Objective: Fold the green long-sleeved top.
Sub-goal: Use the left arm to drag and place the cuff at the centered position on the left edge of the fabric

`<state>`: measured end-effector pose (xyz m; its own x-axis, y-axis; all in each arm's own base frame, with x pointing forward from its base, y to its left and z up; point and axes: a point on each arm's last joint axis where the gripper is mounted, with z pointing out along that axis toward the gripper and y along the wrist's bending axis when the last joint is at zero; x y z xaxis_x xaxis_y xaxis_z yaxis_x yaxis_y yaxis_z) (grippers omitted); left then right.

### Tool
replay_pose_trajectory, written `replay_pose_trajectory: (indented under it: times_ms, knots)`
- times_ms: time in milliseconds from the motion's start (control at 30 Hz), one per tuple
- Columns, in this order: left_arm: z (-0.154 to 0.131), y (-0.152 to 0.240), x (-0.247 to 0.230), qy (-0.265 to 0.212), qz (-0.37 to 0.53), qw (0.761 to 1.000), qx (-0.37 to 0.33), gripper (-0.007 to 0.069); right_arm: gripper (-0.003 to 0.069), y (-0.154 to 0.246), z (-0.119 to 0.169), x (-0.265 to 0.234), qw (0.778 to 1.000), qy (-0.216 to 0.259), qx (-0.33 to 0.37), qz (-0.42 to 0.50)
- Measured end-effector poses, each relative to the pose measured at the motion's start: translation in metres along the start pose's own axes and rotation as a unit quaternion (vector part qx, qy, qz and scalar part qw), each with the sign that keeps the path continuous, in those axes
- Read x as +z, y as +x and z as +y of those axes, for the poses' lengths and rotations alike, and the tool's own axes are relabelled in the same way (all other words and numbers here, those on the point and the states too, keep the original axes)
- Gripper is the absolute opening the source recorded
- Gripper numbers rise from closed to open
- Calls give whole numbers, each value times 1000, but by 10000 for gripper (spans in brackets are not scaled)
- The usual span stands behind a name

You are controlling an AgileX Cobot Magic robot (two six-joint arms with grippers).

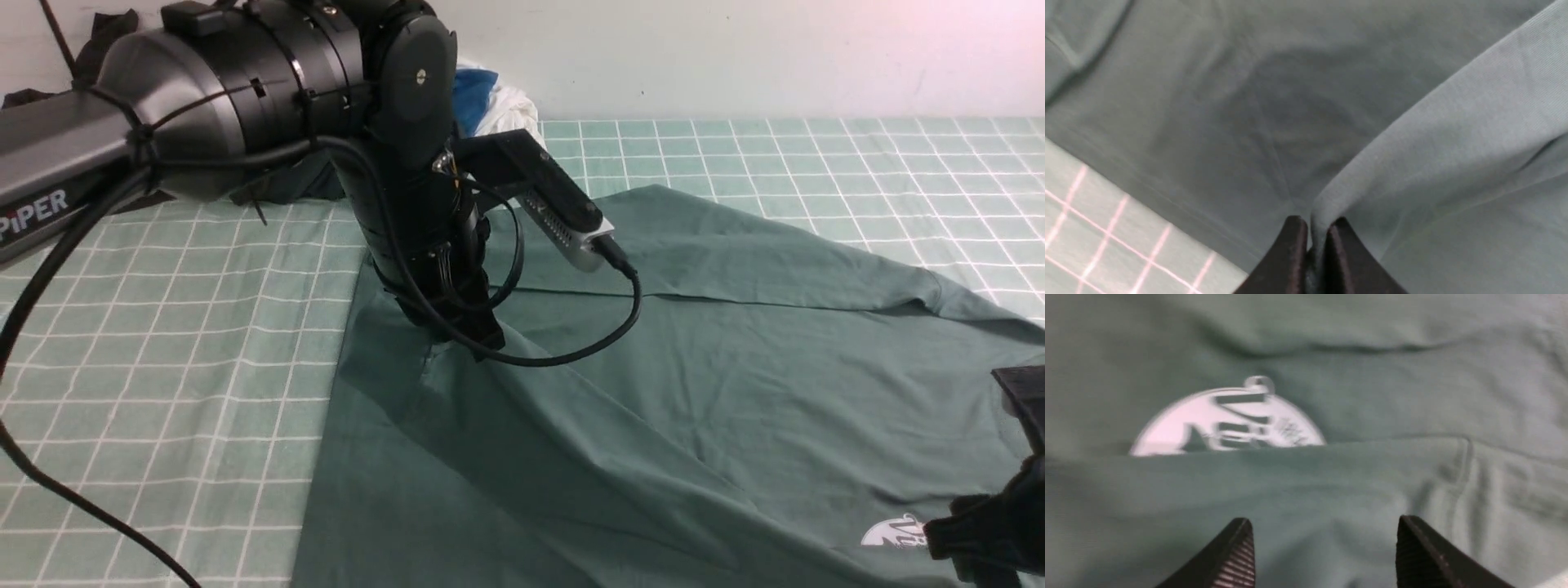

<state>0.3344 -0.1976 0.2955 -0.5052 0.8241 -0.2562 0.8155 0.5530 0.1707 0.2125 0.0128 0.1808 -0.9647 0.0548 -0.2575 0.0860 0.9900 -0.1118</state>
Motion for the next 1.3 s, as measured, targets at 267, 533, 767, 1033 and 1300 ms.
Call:
replay_pose_trajectory:
  times_ms: [267,533,767,1033,1300]
  knots:
    - [6,-13,2,-6,-11,1000,0,29,438,-3,-21,22,997,17,57,41]
    - [6,-14,16,1,4,1000,0,29,400,-4,-19,32,996,18,57,59]
    - [7,-14,17,0,2,1000,0,29,129,-4,-19,34,997,20,54,57]
    - [8,-18,16,-9,-16,1000,0,29,-3,-5,-24,25,996,39,43,63]
    - [34,-14,27,-32,-43,998,-28,29,-5,-14,-37,1,997,52,60,23]
